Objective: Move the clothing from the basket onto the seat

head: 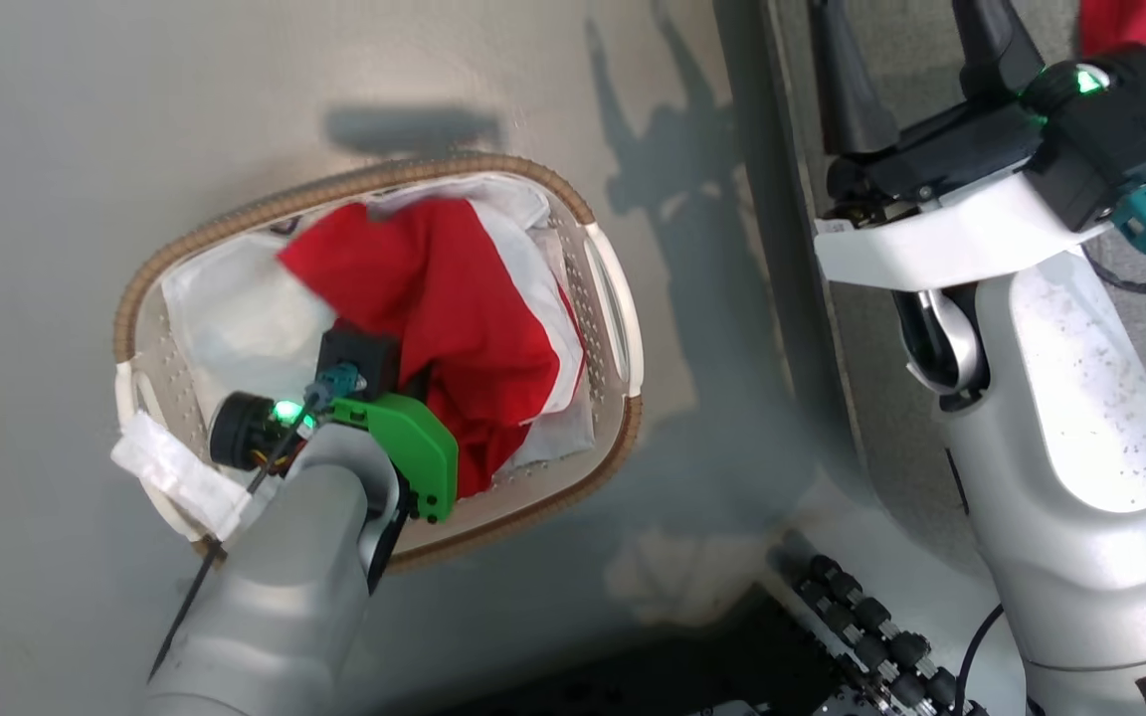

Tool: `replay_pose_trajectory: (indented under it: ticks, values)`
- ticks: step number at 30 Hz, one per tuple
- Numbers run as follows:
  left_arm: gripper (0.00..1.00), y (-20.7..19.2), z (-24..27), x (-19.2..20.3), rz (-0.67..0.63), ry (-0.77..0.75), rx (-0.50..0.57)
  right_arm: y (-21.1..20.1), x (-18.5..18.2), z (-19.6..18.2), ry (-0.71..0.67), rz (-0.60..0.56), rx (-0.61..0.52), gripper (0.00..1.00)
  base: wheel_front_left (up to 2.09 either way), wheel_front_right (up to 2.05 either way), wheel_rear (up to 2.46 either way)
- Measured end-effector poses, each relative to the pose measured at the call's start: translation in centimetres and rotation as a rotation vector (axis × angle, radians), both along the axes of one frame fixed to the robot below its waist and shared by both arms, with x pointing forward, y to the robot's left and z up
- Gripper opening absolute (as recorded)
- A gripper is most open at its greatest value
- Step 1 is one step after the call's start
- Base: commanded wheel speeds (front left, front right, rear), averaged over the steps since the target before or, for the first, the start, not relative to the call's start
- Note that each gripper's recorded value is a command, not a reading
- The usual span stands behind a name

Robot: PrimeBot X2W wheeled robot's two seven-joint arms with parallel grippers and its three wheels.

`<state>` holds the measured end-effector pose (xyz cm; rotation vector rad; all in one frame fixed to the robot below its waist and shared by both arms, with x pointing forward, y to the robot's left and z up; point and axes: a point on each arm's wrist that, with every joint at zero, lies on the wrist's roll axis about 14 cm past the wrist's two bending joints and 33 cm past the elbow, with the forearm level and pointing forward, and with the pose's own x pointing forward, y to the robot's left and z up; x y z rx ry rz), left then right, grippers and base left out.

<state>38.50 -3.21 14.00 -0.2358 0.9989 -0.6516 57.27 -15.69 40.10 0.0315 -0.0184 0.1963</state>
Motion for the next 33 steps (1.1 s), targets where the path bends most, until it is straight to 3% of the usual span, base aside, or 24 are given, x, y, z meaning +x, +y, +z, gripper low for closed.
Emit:
replay_pose_trajectory:
  ticks: [12,33]
  values:
    - [0.0,1.1,6.8,-0.2,0.082,-0.108,-0.038,0.5,-3.7,3.0,0.02,-0.001,0.005,1.0,0.0,0.0,0.0]
    - [0.0,3.6,24.2,2.6,0.242,-0.575,-0.17,2.6,-10.2,10.1,-0.063,0.025,0.053,1.0,0.0,0.0,0.0]
